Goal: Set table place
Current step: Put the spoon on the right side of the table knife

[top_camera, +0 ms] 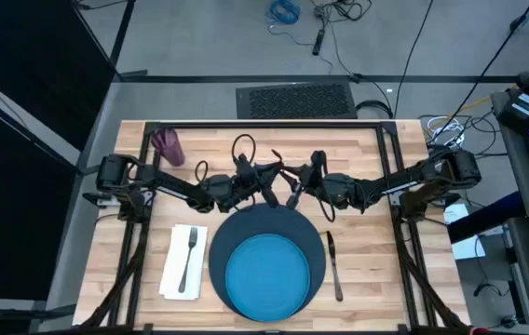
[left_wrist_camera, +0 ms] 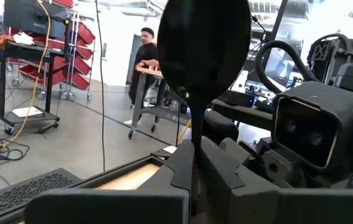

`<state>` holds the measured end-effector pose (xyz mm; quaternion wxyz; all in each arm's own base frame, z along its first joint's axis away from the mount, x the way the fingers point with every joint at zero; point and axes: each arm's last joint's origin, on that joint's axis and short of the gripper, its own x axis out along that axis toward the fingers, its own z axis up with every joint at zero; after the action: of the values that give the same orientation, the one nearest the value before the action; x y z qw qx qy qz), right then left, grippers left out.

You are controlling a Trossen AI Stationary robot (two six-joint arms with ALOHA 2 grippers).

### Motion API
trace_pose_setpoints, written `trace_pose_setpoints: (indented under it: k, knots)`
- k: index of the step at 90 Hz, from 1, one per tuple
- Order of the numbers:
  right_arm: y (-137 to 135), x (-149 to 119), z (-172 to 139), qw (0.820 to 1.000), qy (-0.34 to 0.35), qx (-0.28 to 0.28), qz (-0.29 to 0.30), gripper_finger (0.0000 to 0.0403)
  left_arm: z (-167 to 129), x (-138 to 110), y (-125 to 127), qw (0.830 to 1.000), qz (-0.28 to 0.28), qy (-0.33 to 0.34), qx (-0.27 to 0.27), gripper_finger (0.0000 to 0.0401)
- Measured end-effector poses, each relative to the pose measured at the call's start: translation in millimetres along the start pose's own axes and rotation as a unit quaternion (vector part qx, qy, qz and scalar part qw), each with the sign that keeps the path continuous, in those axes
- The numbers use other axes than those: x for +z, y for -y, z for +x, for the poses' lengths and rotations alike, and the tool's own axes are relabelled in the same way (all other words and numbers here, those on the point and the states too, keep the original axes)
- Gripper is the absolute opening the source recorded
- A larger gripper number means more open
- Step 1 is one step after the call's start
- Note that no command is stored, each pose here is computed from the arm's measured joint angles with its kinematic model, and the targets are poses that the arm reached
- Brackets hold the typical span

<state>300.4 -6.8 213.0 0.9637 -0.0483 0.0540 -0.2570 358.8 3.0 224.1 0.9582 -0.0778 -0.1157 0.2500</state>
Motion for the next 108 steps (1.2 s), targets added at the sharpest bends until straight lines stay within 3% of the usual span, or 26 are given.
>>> trace_pose_setpoints:
  k: [37, 51, 65, 89, 108]
  knots:
    - [-1.1, -1.7, -0.2, 1.0, -0.008, 0.025, -0.009, 0.0001, -0.4, -2.6, -0.1, 1.0, 0.006, -0.012, 0.0, 0.0]
    - [1.1, -2.7, -0.1, 0.999, -0.018, 0.027, -0.011, 0.0, 1.2, -4.9, -0.5, 0.998, 0.02, -0.027, -0.047, 0.0006]
    - [0.8, -3.0, -0.1, 0.999, -0.019, 0.032, -0.011, 0.0001, 3.6, -8.6, -3.7, 0.994, 0.048, -0.048, -0.085, 0.0053]
    - [1.2, -4.7, -0.1, 0.999, -0.027, 0.027, -0.012, 0.0001, 7.3, -9.0, -12.4, 0.997, 0.037, -0.05, -0.039, 0.0163]
    - [3.0, -4.3, -2.4, 0.999, -0.04, 0.021, -0.019, 0.0, 7.6, -5.6, -14.2, 0.999, 0.024, -0.044, -0.02, 0.0189]
